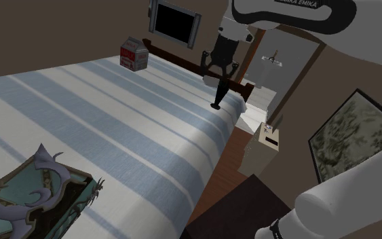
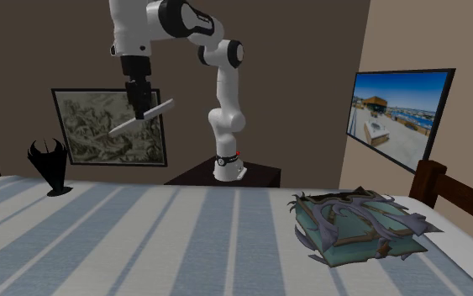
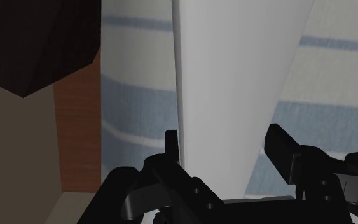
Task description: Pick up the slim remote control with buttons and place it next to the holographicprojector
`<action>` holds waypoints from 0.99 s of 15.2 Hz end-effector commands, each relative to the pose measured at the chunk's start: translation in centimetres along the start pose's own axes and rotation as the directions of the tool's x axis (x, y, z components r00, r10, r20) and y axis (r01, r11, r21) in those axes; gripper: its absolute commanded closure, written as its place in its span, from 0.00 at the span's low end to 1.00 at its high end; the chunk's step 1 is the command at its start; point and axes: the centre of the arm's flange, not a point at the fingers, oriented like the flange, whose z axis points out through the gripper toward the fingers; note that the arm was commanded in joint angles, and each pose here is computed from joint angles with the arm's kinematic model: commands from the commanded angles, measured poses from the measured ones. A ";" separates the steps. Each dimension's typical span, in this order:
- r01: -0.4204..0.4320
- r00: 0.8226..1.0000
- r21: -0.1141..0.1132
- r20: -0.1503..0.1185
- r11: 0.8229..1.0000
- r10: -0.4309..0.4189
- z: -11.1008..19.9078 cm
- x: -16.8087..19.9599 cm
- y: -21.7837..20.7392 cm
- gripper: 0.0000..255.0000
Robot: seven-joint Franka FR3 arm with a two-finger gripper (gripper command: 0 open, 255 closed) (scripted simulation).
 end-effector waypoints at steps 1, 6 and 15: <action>0.002 1.000 0.000 0.000 1.000 -0.002 -0.1 2.4 1.4 1.00; 0.002 1.000 0.000 0.000 1.000 -0.002 -0.2 8.0 4.8 1.00; 0.002 1.000 0.000 0.000 1.000 -0.002 -0.4 18.2 10.9 1.00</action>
